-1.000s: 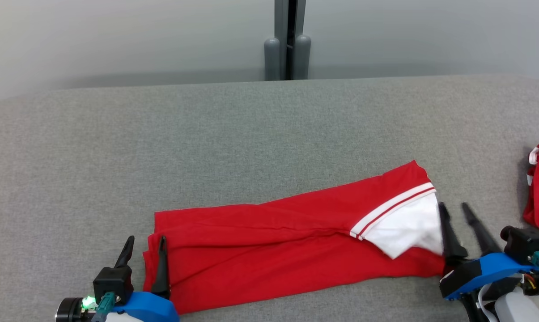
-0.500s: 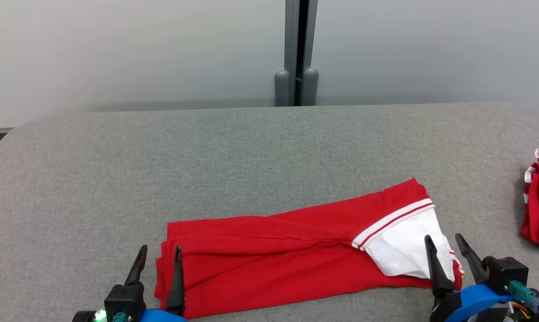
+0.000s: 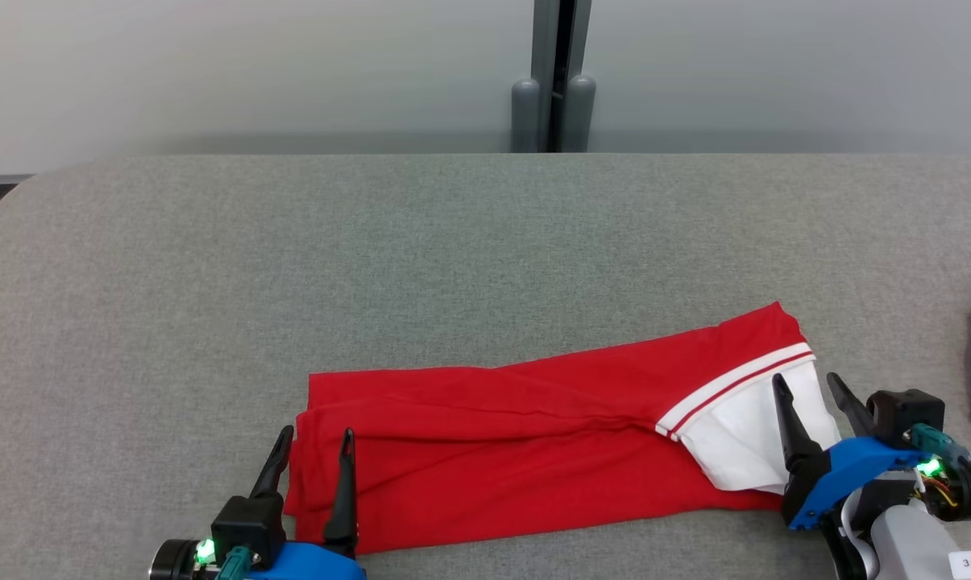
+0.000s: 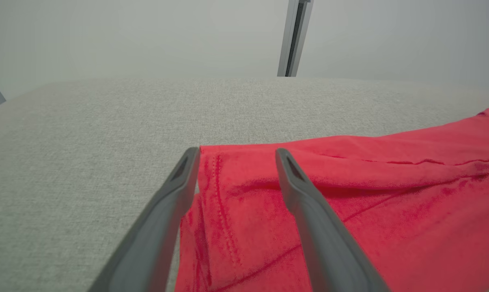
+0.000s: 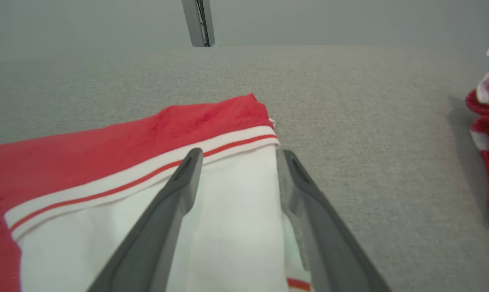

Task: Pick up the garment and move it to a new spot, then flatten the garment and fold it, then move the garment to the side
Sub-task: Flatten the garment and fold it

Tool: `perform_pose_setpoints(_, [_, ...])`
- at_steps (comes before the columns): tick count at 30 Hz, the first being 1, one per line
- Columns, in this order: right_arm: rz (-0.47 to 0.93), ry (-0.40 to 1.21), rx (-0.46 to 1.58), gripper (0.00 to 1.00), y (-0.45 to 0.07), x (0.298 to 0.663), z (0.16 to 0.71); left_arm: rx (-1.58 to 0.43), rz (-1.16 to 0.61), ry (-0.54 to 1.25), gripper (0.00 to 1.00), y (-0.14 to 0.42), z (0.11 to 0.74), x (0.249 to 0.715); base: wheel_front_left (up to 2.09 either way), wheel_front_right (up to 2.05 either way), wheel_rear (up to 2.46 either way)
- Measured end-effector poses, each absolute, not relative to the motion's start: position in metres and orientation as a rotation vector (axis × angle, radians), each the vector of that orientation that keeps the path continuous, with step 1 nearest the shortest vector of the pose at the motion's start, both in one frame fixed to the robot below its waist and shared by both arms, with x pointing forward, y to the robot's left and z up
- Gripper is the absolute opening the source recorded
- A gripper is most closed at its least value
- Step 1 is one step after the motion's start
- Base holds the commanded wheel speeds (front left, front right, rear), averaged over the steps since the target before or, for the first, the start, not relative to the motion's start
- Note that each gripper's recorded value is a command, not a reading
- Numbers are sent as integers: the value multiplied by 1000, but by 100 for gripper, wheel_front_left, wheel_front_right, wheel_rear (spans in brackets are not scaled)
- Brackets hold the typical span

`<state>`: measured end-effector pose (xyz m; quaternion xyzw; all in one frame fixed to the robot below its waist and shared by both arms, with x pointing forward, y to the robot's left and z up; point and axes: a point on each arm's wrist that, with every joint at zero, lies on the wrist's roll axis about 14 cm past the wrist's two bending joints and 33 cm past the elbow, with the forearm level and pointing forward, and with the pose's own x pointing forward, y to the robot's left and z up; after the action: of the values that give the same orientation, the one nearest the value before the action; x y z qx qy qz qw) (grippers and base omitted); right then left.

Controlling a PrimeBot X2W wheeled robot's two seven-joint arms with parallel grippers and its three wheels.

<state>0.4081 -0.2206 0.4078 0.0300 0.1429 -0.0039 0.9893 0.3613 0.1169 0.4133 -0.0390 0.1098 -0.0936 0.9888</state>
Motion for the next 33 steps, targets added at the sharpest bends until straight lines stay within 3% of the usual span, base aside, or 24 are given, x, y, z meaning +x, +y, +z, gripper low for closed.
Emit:
perform_pose_setpoints(7, [-18,469,66,100,-219,406,364,-81,-141,241,100,131,406,363,0,0,0])
perform_pose_setpoints(14, [-68,502,103,100,-226,400,352,-80,-130,251,100,134,403,364,0,0,0])
perform_pose_setpoints(15, [-69,506,111,85,-224,399,351,-80,-135,251,100,133,403,364,0,0,0])
perform_pose_setpoints(17, [-66,512,122,2,-220,398,350,-81,-145,252,100,129,402,365,0,0,0])
perform_pose_setpoints(27, [-109,437,141,0,-237,399,367,-81,-207,246,100,112,405,368,0,0,0])
perform_pose_setpoints(33, [-165,216,103,0,-274,412,428,-91,-222,240,100,105,408,364,0,0,0])
